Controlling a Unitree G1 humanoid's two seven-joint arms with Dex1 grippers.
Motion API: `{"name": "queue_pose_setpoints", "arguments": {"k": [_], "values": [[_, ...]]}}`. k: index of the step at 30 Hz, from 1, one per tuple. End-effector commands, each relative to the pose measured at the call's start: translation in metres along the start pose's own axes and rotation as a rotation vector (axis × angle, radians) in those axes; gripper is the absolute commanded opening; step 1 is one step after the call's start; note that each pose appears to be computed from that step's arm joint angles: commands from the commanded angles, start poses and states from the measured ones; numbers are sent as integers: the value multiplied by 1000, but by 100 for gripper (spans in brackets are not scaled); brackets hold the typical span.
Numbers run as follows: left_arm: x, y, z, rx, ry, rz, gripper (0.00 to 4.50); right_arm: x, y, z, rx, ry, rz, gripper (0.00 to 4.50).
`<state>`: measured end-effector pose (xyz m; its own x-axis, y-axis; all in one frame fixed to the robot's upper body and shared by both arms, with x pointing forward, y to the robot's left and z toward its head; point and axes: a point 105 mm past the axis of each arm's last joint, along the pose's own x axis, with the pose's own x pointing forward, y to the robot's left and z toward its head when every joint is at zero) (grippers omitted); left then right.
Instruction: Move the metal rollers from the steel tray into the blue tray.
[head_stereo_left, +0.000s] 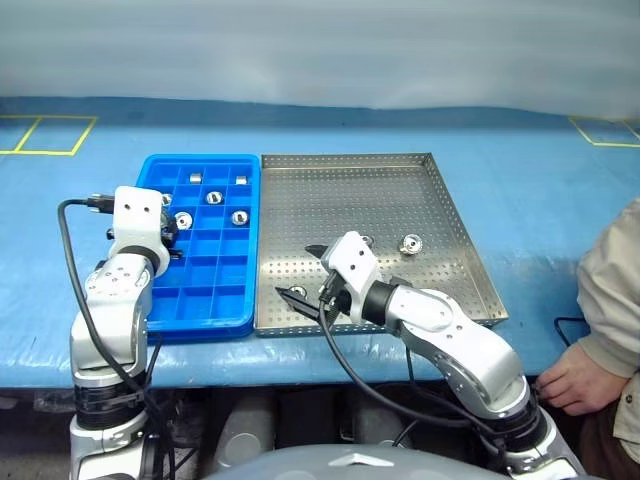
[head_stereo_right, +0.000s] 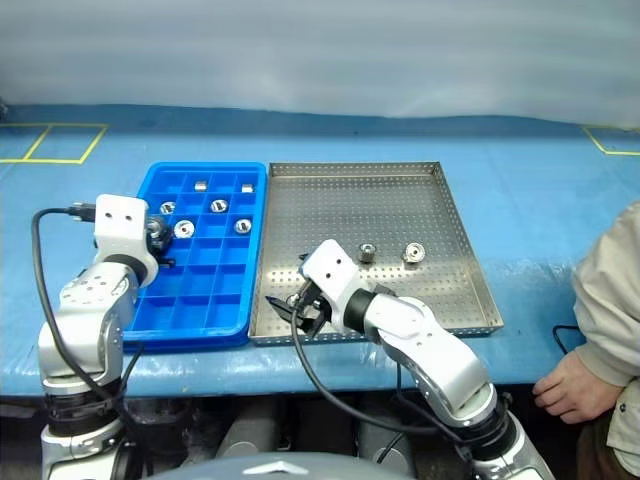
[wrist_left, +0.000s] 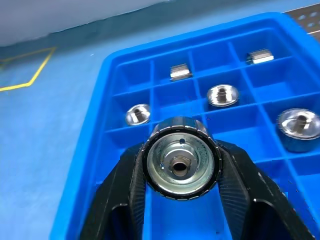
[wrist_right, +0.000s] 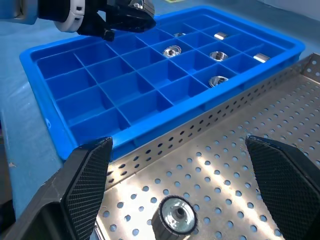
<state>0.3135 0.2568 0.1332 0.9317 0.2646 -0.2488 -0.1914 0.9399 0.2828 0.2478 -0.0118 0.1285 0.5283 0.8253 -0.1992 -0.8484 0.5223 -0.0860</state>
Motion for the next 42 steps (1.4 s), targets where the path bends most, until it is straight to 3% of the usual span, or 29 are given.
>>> {"name": "queue_pose_setpoints", "arguments": {"k": [1,11,15,16,19,21,24,28,36,42], "values": [[2,22,-3,-13,1,132,173,1,2,10,-21,-44,6,450],[17,14,-33,-61,108,123,173,-7,-6,5,30,-39,-77,450],[22,11,-33,-76,103,109,173,-10,-9,5,33,-37,-106,450],[21,10,-26,-86,77,96,247,-11,-11,4,30,-34,-123,450],[18,5,-7,-74,-1,54,332,-15,-13,3,27,-27,-151,450],[14,-10,15,-61,-84,-51,395,-21,-17,2,35,-18,-184,450],[9,-34,40,17,-176,-216,395,-31,-23,-5,59,22,-241,450],[-15,-92,58,153,-241,-646,395,-51,-44,-31,116,149,-407,450],[-62,-152,44,314,-104,-1267,395,-65,-51,-45,207,198,-552,450],[-67,-181,26,507,-47,-1404,395,-69,-48,-48,241,205,-589,450]]}}
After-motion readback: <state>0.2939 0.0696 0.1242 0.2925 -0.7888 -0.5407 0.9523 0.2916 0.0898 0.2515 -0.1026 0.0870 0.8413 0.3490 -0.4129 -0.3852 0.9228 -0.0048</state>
